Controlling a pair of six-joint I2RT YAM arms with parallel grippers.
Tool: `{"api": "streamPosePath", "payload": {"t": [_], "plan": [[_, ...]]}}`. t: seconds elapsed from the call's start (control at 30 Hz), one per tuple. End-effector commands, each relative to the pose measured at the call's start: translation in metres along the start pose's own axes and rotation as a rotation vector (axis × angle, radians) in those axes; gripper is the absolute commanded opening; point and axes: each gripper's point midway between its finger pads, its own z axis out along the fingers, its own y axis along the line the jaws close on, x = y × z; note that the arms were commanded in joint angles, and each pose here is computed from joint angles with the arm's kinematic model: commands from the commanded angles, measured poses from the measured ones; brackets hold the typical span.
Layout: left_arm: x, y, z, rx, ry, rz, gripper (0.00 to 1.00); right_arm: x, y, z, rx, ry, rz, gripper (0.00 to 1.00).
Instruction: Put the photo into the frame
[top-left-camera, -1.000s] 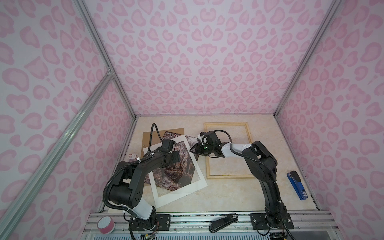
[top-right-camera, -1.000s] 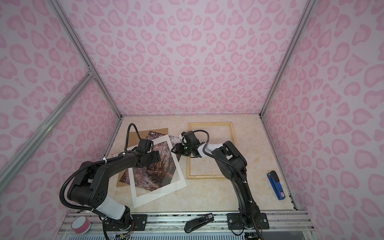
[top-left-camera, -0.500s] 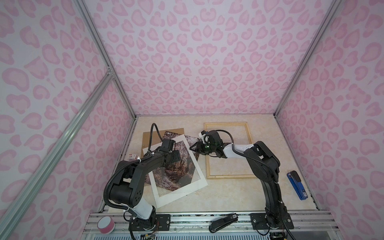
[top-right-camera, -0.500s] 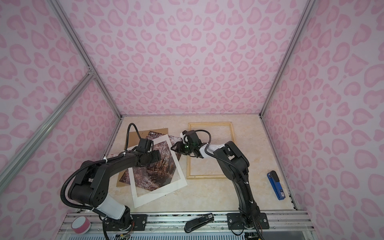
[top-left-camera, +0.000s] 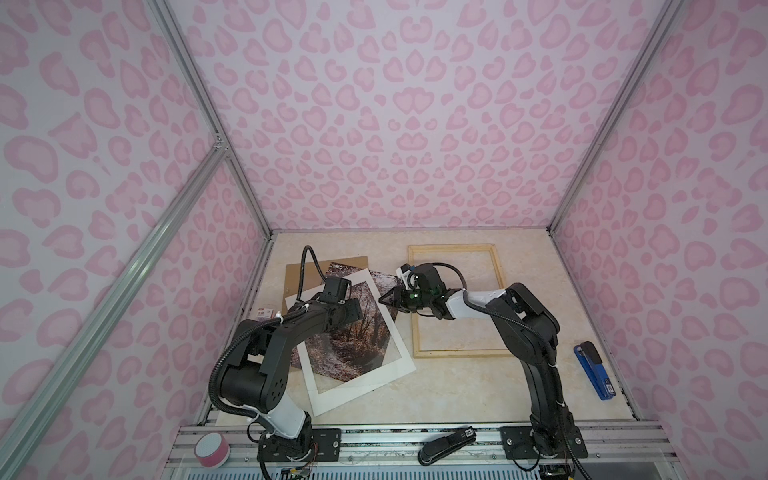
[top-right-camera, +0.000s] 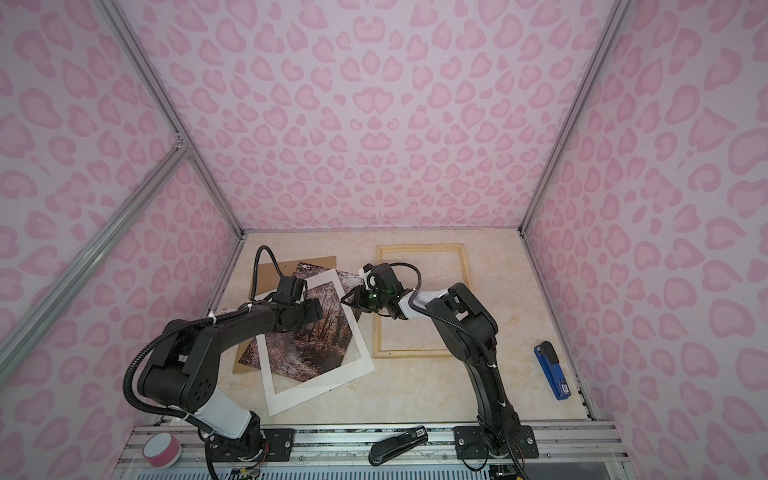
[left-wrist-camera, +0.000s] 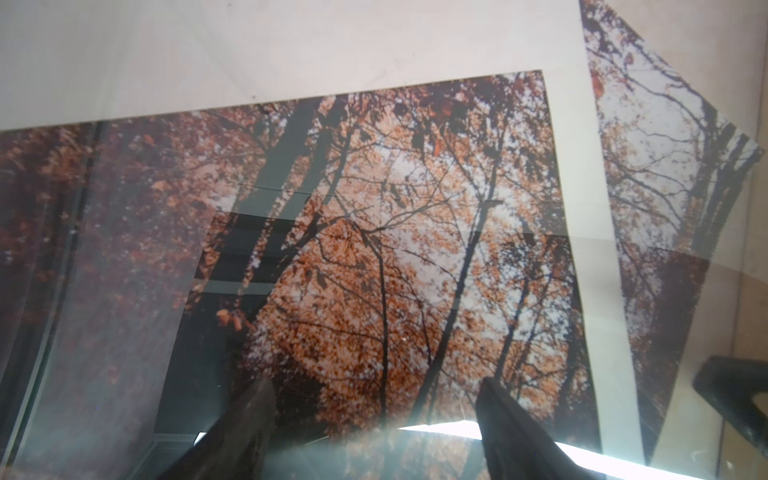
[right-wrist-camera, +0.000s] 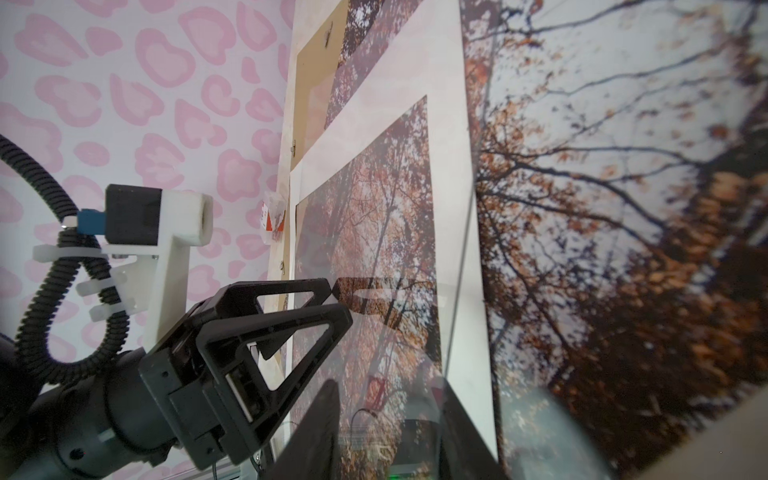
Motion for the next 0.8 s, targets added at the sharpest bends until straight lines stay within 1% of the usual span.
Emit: {"api": "streamPosePath", "payload": {"t": [0.0,0.1,0.17,0.33,0.5,0.6,0.77], "plan": [[0.029,-0.002,0.002,0.032,0.127,-0.027,0.79,0.002,0.010,0.002,-0.055,0.014,-0.022,0.27],[0.027,-0.004,0.001,0.036,0.121,-0.028,0.79,-0.001,0.010,0.001,-0.057,0.012,-0.020,0.13],[0.023,-0.006,-0.001,0.041,0.111,-0.029,0.79,-0.003,0.009,-0.001,-0.058,0.012,-0.021,0.08],[0.001,-0.017,-0.017,0.070,0.054,-0.025,0.80,-0.018,0.011,-0.015,-0.055,0.007,-0.054,0.07],[-0.031,-0.018,-0.044,0.042,-0.044,0.000,0.83,-0.032,0.012,-0.038,-0.027,0.020,-0.111,0.00],[-0.041,-0.007,-0.053,0.003,-0.074,-0.009,0.84,-0.037,0.008,-0.051,-0.017,0.025,-0.126,0.00],[-0.045,0.026,-0.048,-0.085,-0.065,-0.062,0.84,-0.036,-0.006,-0.055,0.014,0.062,-0.140,0.00]]}}
